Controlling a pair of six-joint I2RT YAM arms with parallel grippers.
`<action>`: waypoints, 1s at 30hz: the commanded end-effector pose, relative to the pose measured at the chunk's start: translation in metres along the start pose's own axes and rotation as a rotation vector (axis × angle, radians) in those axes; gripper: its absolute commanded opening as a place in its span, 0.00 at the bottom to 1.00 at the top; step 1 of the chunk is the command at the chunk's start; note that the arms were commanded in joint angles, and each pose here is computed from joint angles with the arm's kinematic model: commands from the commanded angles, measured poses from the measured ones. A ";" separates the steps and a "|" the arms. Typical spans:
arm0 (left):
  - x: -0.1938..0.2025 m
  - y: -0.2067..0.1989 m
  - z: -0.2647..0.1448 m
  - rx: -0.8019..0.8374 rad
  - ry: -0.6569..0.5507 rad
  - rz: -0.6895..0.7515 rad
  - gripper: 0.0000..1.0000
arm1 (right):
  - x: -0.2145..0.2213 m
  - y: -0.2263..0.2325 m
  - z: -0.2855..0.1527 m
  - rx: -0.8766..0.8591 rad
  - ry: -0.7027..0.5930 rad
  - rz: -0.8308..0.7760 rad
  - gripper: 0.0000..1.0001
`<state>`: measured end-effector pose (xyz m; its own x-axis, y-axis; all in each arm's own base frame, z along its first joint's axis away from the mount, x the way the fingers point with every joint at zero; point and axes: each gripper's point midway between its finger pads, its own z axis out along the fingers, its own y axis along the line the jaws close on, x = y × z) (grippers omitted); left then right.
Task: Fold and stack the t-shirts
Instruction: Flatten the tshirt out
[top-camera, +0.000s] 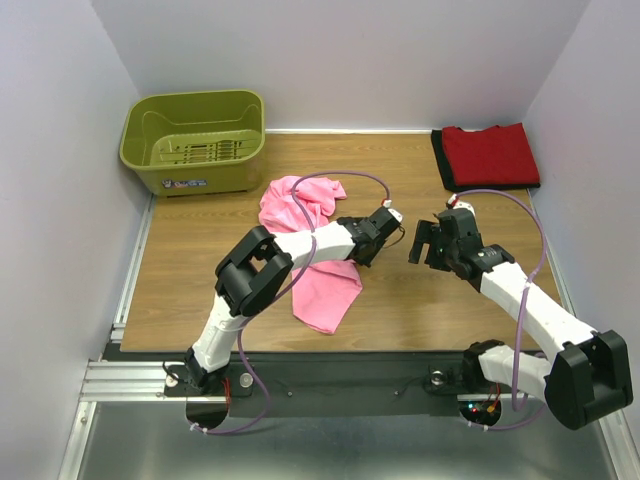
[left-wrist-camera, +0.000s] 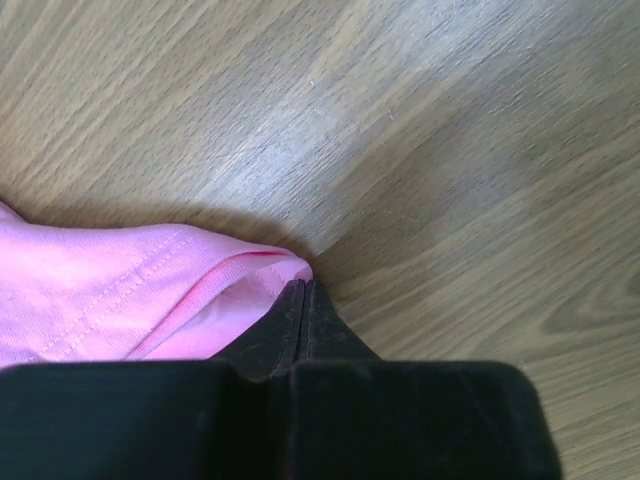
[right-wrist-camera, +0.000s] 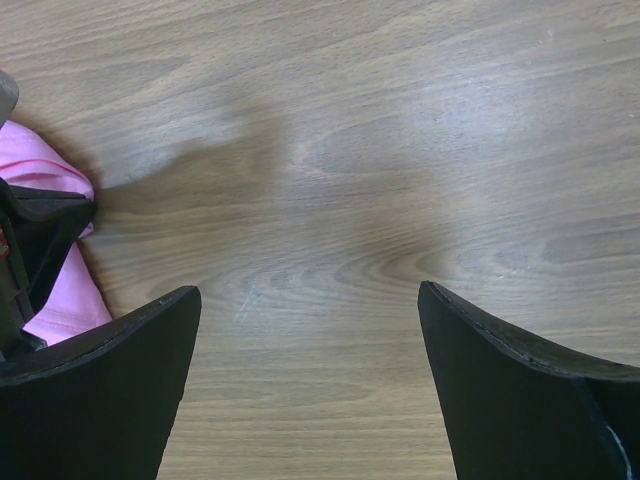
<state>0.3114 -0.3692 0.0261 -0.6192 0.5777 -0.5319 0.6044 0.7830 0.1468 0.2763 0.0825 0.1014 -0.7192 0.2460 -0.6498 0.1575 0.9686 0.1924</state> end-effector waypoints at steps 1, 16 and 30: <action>0.016 0.004 0.006 0.000 0.066 0.010 0.00 | -0.002 -0.001 -0.003 -0.003 -0.020 0.014 0.96; -0.145 0.109 -0.190 -0.167 -0.407 -0.071 0.00 | -0.044 0.037 -0.021 -0.179 -0.136 0.009 0.95; -0.096 0.151 -0.323 -0.178 -0.575 -0.127 0.00 | -0.081 0.116 0.003 -0.465 -0.111 -0.047 0.86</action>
<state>0.3052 -0.2561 0.3831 -0.2506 0.2718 -0.9291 0.4773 0.8697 0.1257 0.3262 0.1526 0.1470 -0.6931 0.2429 -0.6787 -0.0927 0.9037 0.4181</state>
